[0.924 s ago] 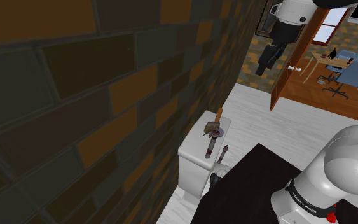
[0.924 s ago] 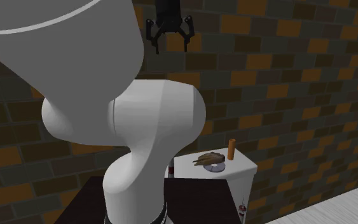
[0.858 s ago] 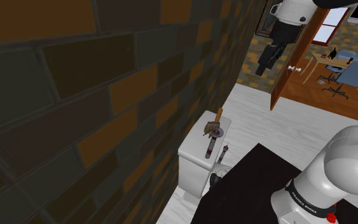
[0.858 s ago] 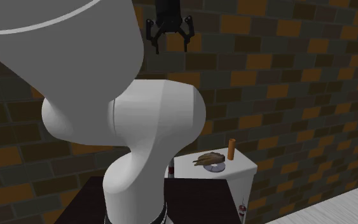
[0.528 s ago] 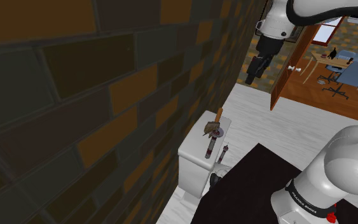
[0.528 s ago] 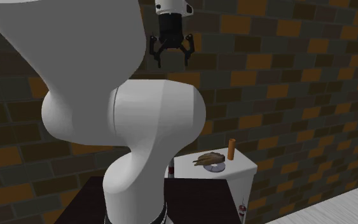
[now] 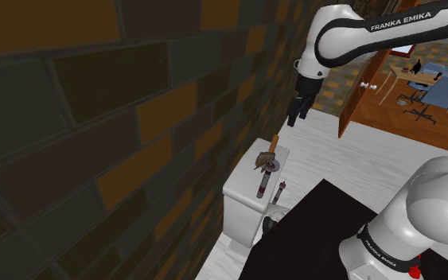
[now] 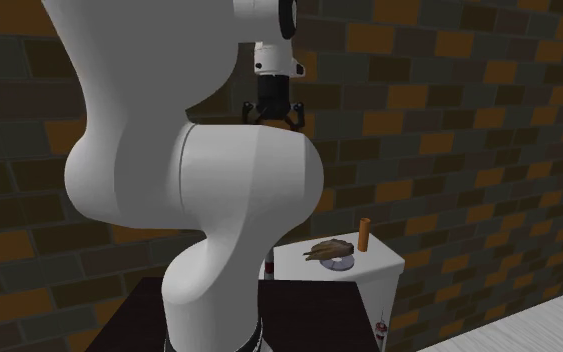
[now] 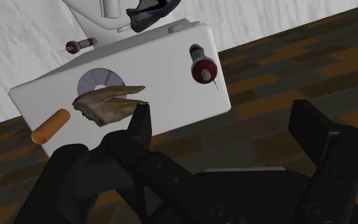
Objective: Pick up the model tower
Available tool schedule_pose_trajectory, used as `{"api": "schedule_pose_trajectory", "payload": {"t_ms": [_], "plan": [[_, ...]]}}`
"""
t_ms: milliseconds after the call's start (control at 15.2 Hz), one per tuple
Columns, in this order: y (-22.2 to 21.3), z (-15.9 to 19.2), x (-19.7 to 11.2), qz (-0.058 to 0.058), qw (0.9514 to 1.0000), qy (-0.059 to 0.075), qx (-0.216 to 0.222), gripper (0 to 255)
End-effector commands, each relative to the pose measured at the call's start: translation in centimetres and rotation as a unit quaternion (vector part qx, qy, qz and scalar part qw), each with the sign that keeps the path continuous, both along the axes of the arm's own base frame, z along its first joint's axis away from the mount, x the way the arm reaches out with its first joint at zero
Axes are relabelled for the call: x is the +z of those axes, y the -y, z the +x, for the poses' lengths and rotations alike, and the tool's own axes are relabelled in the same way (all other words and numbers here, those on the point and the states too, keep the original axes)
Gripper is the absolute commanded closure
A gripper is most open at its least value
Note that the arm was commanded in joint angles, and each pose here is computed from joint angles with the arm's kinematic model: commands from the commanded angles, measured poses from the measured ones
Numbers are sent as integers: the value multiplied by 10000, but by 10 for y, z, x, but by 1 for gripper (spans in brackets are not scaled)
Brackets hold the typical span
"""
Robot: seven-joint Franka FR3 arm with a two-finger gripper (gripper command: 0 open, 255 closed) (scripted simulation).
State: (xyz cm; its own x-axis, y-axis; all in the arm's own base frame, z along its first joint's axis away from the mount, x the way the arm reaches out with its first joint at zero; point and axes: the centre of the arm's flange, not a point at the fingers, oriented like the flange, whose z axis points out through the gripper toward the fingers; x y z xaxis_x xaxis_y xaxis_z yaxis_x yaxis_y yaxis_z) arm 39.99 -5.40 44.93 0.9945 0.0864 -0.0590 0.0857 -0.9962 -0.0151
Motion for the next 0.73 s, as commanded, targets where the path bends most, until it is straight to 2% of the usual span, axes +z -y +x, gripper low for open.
{"api": "schedule_pose_trajectory", "payload": {"t_ms": [0, 660], "plan": [[0, 10, -28, 65, 9999, -119, 8, 0], [0, 57, -159, 397, 9966, -726, 51, 0]]}}
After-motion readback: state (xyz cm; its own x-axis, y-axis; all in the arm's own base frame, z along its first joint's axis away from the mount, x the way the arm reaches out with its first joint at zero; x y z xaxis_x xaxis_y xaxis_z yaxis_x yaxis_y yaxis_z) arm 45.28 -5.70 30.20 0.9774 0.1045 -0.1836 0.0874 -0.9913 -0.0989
